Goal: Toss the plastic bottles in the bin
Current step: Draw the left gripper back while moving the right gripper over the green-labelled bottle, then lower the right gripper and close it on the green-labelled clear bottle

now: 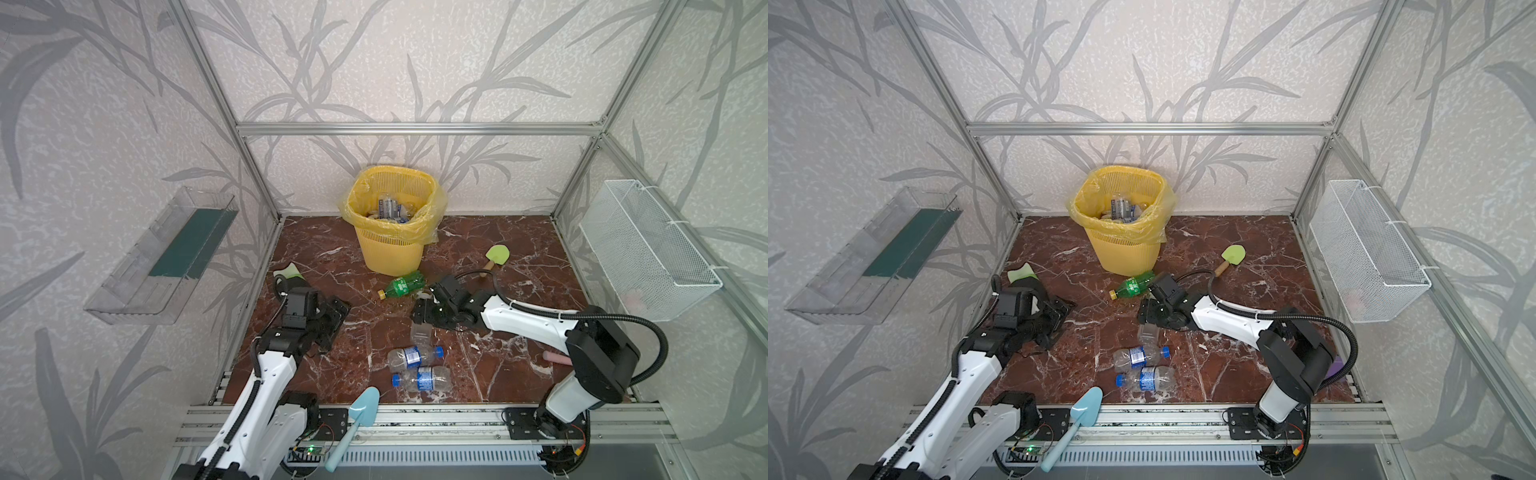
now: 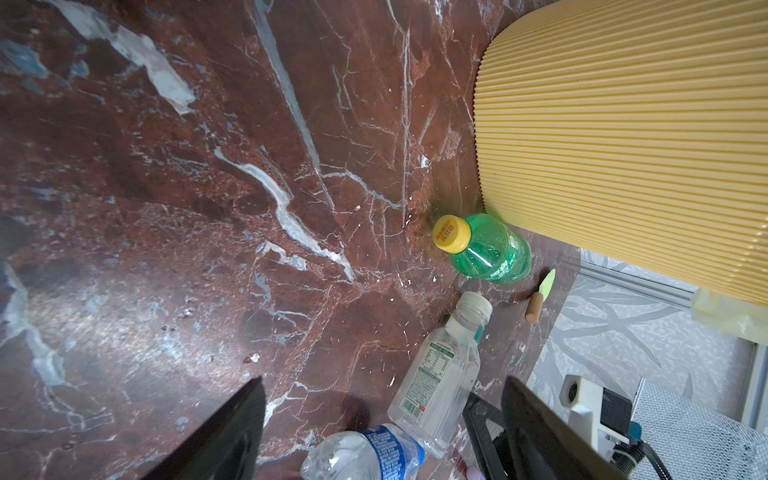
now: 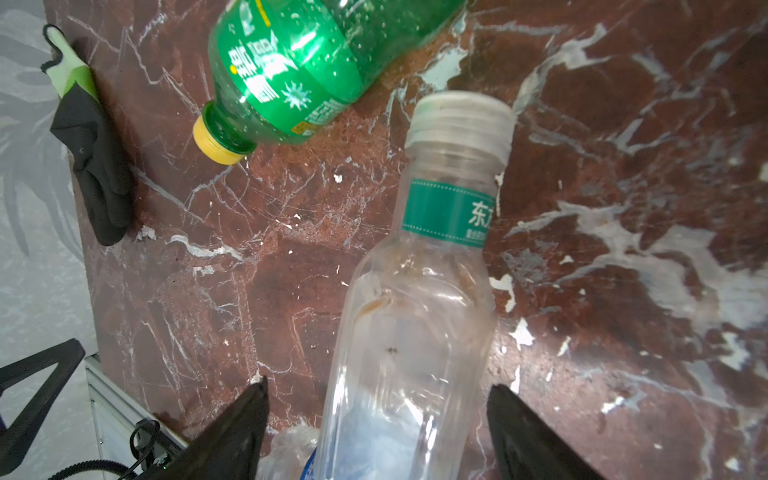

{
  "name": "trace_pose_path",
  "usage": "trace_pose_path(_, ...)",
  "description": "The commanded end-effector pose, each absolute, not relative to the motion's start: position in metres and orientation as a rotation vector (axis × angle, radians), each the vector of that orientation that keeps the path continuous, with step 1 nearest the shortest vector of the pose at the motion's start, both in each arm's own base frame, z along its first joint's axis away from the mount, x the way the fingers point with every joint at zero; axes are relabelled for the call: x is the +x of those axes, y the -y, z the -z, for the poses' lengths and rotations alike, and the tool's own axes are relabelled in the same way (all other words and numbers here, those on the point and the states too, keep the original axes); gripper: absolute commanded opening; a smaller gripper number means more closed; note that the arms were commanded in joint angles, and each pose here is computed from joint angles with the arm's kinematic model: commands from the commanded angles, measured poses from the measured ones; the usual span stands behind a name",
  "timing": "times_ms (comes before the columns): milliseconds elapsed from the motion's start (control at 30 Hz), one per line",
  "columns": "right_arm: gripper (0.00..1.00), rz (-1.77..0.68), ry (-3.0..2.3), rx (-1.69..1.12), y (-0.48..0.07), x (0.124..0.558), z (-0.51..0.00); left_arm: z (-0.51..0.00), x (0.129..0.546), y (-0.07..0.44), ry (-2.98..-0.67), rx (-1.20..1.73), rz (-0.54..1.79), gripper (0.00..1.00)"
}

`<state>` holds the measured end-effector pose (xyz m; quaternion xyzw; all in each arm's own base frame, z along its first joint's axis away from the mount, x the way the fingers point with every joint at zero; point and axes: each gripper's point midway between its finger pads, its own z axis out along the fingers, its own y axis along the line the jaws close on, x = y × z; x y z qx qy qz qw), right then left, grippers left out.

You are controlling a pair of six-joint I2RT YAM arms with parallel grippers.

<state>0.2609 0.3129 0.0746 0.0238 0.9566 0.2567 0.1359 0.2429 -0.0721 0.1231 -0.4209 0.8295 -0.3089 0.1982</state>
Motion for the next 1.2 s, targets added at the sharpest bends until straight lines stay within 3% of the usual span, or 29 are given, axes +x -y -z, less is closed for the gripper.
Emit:
trace_pose_path(0, 0.83, -0.681, -2.82, 0.039, -0.312, 0.256, -0.065, -0.121, 0.243, 0.072, -2.309, -1.193, 0.878, 0.88)
trace_pose_path(400, 0.71, -0.548, -2.901, 0.057, -0.293, 0.252, -0.036, -0.116, 0.242, 0.071, -2.318, -1.203, 0.867, 0.89)
trace_pose_path(667, 0.61, -0.431, -2.885, 0.189, -0.23, 0.254, -0.036, -0.114, 0.242, 0.07, -2.319, -1.208, 0.859, 0.88)
trace_pose_path(1000, 0.62, -0.363, -2.878, 0.388, -0.152, 0.235, -0.035, -0.109, 0.247, 0.072, -2.335, -1.216, 0.858, 0.88)
trace_pose_path(1167, 0.68, -0.338, -2.88, 0.441, -0.129, 0.225, -0.038, -0.107, 0.249, 0.074, -2.353, -1.215, 0.865, 0.88)
